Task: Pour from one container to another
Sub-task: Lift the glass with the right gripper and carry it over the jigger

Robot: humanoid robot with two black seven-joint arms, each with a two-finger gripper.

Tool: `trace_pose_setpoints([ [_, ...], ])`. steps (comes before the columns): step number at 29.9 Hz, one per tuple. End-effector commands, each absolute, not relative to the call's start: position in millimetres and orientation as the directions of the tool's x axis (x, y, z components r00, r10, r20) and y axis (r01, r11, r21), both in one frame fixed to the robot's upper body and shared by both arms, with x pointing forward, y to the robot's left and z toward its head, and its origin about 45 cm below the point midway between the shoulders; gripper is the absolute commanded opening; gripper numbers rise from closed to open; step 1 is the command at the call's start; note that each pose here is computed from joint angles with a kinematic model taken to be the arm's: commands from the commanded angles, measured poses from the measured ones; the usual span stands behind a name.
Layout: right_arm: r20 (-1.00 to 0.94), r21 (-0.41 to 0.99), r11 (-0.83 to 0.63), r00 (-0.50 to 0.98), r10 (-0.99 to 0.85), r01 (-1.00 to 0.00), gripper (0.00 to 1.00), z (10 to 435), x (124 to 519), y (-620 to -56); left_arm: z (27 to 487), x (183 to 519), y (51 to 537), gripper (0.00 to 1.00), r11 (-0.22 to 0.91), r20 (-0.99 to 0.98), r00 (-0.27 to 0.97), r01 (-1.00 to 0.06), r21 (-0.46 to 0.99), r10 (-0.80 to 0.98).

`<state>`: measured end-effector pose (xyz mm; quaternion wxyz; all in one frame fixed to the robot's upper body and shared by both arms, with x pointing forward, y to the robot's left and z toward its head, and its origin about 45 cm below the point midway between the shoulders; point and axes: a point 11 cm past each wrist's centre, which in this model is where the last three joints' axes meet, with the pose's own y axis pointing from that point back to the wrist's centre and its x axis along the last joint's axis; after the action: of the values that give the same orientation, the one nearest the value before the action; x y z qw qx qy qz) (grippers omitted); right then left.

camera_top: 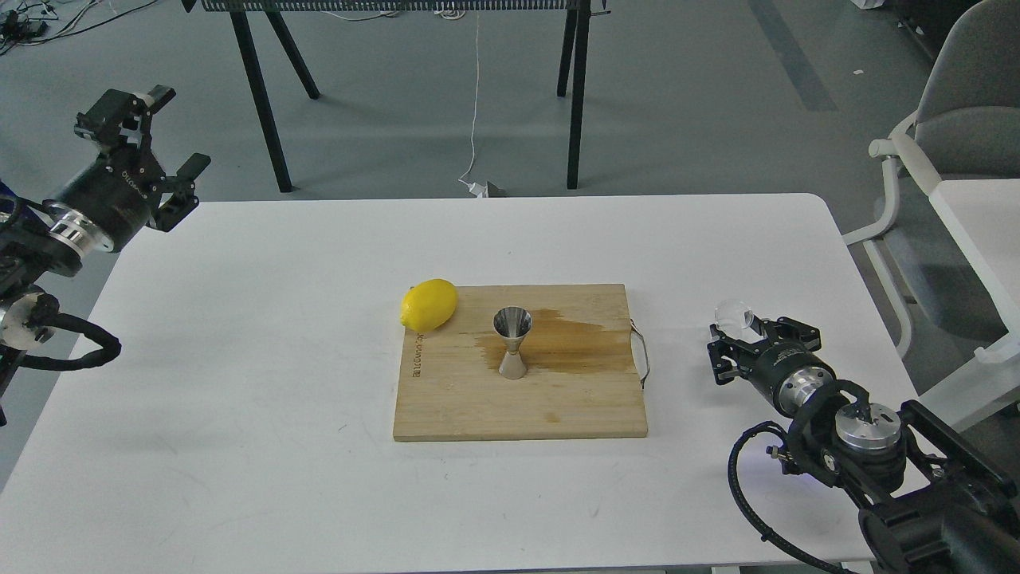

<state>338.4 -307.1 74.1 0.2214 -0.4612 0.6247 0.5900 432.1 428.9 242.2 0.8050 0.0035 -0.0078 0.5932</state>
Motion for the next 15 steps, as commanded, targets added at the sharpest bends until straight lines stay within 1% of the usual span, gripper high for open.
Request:
trace_pose_setpoints([
  [1, -0.826, 0.515, -0.138, -0.447, -0.344, -0.846, 0.48, 81.5, 340.8, -301.1, 241.7, 431.8, 429.0, 1.00, 0.296, 0.016, 0.296, -0.955, -0.002, 0.955],
  [6, -0.822, 0.495, -0.165, -0.398, -0.409, -0.853, 0.47, 91.3, 343.9, -290.2, 242.7, 432.2, 429.0, 1.00, 0.296, 0.016, 0.296, -0.955, -0.005, 0.955],
  [15, -0.802, 0.461, -0.252, -0.278, -0.529, -0.851, 0.47, 112.4, 353.7, -254.7, 238.3, 434.2, 419.9, 1.00, 0.299, -0.022, 0.299, -0.954, -0.017, 0.954],
])
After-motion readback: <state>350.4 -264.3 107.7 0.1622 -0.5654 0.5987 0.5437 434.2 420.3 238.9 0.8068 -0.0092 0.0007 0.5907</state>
